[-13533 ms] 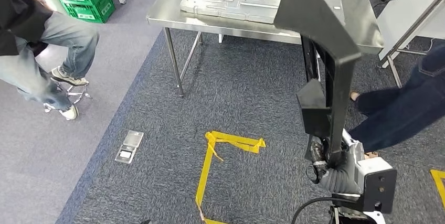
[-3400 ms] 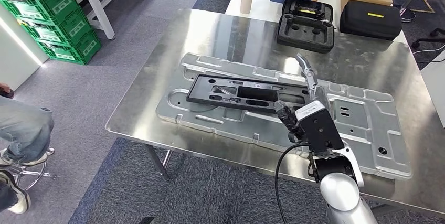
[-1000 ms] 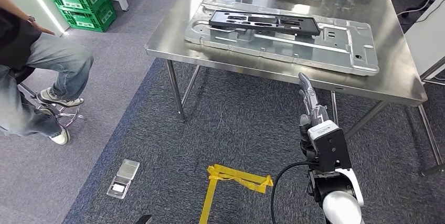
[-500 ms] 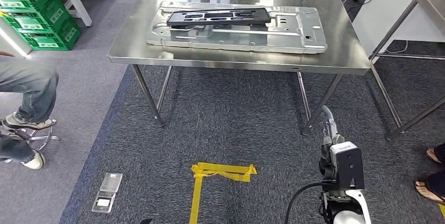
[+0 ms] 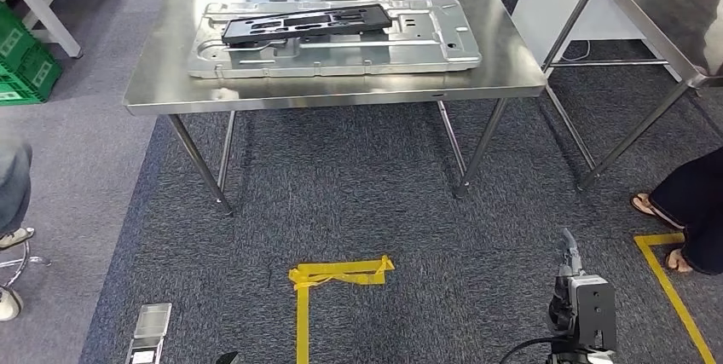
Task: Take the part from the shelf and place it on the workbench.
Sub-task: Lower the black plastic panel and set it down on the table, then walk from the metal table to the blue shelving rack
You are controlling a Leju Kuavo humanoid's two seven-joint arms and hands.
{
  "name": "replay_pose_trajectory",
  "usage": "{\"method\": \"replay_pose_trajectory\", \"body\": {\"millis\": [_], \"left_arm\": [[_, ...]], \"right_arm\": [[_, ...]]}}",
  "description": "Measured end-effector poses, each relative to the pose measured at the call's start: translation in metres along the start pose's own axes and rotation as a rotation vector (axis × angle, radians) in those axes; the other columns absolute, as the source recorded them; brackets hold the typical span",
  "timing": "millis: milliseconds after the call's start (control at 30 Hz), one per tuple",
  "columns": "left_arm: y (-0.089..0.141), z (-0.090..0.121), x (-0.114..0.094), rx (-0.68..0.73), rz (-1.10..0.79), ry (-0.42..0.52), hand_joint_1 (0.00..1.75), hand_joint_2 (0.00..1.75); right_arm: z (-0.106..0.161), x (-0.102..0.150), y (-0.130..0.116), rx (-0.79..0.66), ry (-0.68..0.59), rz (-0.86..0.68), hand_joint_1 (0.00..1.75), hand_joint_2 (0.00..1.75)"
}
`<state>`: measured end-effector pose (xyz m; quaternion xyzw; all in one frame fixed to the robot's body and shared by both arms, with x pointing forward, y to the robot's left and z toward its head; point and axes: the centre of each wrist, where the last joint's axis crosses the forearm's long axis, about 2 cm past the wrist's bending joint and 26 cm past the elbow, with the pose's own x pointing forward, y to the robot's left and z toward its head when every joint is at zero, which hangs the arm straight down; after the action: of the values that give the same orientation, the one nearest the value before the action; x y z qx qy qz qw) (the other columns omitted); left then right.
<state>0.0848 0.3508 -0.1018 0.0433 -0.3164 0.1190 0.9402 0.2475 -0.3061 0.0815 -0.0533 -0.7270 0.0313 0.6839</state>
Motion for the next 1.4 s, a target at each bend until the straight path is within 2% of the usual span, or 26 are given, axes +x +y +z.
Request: {"method": "replay_pose_trajectory", "body": {"millis": [300, 367, 500, 600, 667, 733, 967, 1133, 1400], "left_arm": [[0.002, -0.001, 0.003, 0.015, 0.01, 0.002, 0.0, 0.0], [0.004, 0.0, 0.001, 0.021, 0.011, 0.008, 0.0, 0.0], [0.006, 0.002, -0.003, 0.03, 0.009, 0.019, 0.0, 0.0], [0.007, 0.001, -0.001, 0.037, 0.012, 0.018, 0.0, 0.0], [0.006, 0.0, 0.0, 0.038, 0.016, 0.014, 0.0, 0.0], [0.003, 0.0, 0.001, 0.037, 0.021, 0.012, 0.0, 0.0], [-0.004, 0.001, -0.002, 0.033, 0.036, 0.017, 0.0, 0.0], [-0.006, 0.0, 0.0, 0.03, 0.04, 0.012, 0.0, 0.0], [-0.002, 0.0, -0.001, 0.04, 0.037, 0.013, 0.0, 0.0]], "right_arm": [[0.027, -0.077, -0.043, -0.124, 0.08, 0.132, 0.0, 0.0], [0.04, -0.097, -0.049, -0.139, 0.164, 0.181, 0.0, 0.0], [0.085, -0.136, -0.054, -0.144, 0.444, 0.237, 0.0, 0.0], [0.107, -0.151, -0.05, -0.139, 0.656, 0.219, 0.0, 0.0], [0.122, -0.159, -0.047, -0.131, 0.777, 0.204, 0.0, 0.0], [0.134, -0.164, -0.045, -0.124, 0.847, 0.198, 0.0, 0.0], [0.153, -0.172, -0.041, -0.12, 0.952, 0.182, 0.0, 0.0], [0.155, -0.173, -0.039, -0.122, 0.993, 0.17, 0.0, 0.0], [0.165, -0.176, -0.028, -0.093, 1.208, 0.091, 0.0, 0.0]]}}
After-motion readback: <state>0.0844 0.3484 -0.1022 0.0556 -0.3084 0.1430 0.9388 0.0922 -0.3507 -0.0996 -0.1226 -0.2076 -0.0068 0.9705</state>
